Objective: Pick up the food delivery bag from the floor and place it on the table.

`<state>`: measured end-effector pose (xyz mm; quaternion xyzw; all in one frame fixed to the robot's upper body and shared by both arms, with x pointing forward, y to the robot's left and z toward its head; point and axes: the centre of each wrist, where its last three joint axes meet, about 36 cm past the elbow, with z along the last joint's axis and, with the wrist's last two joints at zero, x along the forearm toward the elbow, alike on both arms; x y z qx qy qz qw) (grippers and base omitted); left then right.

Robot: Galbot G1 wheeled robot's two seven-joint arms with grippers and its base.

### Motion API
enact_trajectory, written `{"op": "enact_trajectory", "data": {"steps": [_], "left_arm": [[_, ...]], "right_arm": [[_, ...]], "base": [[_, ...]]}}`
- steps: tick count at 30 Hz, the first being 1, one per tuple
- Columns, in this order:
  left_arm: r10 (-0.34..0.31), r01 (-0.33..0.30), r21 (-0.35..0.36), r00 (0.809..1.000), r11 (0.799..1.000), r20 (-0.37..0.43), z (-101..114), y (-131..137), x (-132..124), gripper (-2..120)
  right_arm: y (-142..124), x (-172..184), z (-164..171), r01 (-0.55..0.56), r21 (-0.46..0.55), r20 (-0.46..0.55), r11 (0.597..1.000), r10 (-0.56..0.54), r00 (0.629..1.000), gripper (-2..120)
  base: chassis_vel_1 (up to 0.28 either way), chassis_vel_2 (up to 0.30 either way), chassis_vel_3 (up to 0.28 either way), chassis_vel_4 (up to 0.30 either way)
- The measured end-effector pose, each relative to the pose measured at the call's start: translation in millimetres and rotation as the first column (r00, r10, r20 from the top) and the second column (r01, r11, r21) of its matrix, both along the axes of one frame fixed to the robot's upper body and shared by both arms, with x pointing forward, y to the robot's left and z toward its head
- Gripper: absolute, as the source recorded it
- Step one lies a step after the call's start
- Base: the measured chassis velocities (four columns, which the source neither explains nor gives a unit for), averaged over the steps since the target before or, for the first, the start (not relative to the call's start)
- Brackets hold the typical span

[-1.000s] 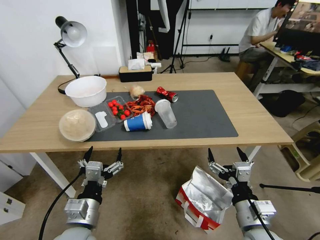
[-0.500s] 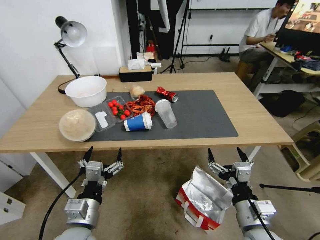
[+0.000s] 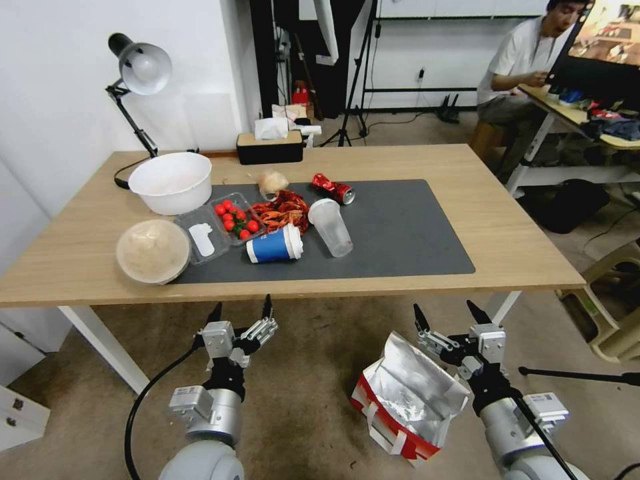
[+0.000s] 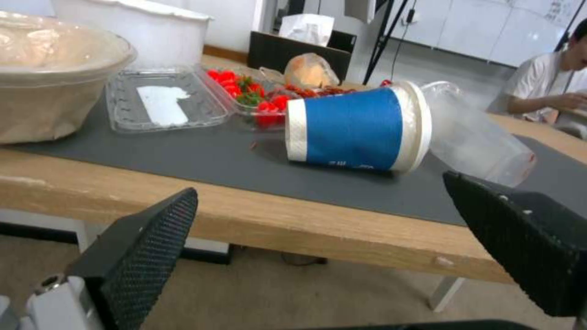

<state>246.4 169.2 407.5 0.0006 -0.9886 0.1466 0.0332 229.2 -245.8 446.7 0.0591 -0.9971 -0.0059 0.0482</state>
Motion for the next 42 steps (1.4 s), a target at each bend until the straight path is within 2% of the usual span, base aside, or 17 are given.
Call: {"op": "enact_trajectory", "data": {"steps": [4,42], "left_arm": [[-0.005,0.005,-0.024,1.000,1.000,0.020,0,1,-2,100],[0.017,-0.017,-0.013,1.000,1.000,0.014,6,9,-12,100]], "right_arm": [[0,0,3,0.004,-0.002,0.019,1.000,-0.004,1.000,100],[1,2,-5,0.009,-0.012,0.033,1.000,-0.009,0.999,100]], "base": [[0.000,0.000,0.000,0.000],[0.000,0.000,0.000,0.000]]}}
